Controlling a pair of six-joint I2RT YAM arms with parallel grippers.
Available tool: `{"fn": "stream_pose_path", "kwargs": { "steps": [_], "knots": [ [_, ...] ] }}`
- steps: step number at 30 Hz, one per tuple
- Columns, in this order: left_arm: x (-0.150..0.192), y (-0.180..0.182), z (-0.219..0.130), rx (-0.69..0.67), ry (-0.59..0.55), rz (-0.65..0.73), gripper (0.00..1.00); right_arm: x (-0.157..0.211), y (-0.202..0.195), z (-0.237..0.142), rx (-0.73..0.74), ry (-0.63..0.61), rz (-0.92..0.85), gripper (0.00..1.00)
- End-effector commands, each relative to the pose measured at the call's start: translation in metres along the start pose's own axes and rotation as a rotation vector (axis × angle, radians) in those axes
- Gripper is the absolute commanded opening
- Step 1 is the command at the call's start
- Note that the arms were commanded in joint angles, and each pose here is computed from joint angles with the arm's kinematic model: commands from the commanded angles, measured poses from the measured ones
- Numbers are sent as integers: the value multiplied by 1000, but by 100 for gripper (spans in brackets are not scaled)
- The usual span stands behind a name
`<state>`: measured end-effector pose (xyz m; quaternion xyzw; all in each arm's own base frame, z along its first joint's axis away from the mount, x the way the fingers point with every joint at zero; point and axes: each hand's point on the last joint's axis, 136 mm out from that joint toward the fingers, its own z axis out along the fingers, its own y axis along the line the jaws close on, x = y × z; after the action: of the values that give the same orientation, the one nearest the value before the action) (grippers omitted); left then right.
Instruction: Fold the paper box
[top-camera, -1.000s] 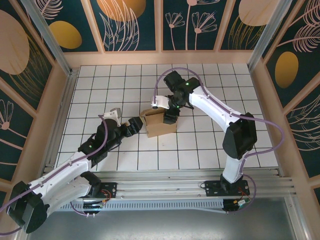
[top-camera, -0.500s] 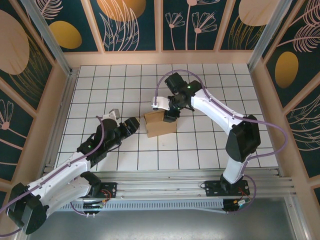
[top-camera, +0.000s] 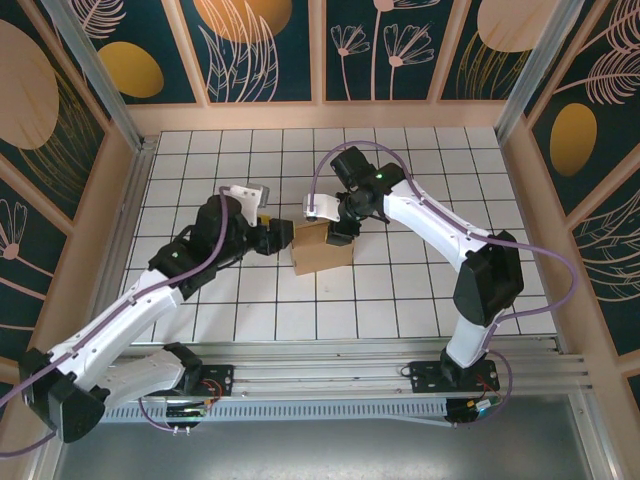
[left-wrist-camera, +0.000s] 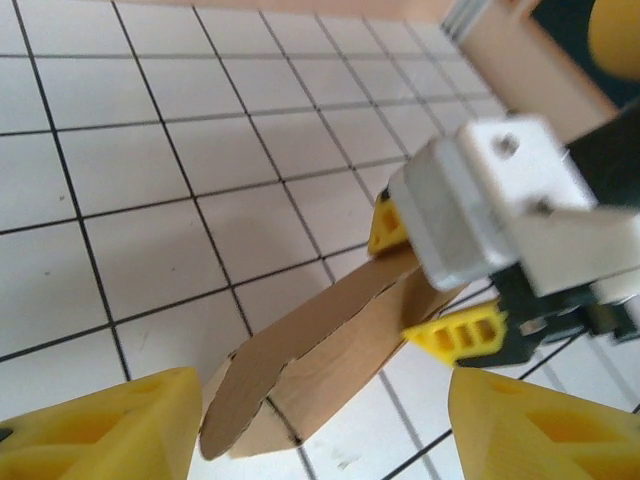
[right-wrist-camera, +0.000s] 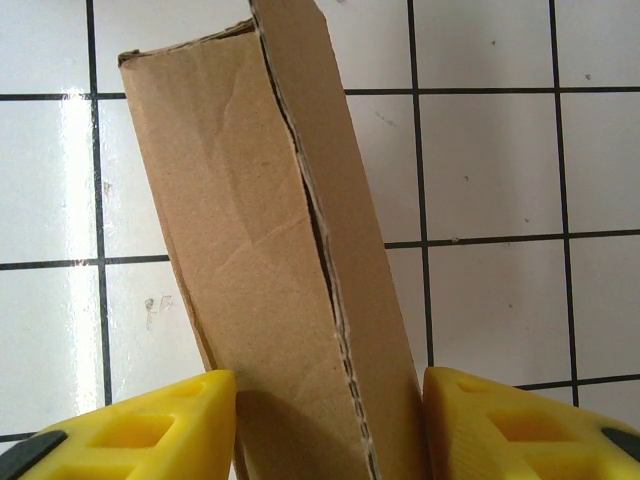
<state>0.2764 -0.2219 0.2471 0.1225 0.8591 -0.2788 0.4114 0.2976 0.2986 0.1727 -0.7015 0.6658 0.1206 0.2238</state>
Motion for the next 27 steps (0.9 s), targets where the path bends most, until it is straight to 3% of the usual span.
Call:
{"fn": "stream_pose_path", "kwargs": {
  "steps": [1,4,8,15,23,27],
  "knots": [
    [18,15,4,-69,96,94,64,5,6,1,-9,13,-6,51],
    [14,27,6,-141,85,71,60,5,6,0,-9,11,-6,51],
    [25,30,14,-139,124,55,57,6,6,-1,-6,7,-5,51],
    [29,27,29,-112,118,-21,34,6,7,0,-10,5,-3,51],
    [39,31,40,-125,161,-46,27,4,7,-3,-5,-2,-5,51],
    [34,28,41,-114,146,-90,14,4,6,-3,-5,-3,-1,51]
  ]
}}
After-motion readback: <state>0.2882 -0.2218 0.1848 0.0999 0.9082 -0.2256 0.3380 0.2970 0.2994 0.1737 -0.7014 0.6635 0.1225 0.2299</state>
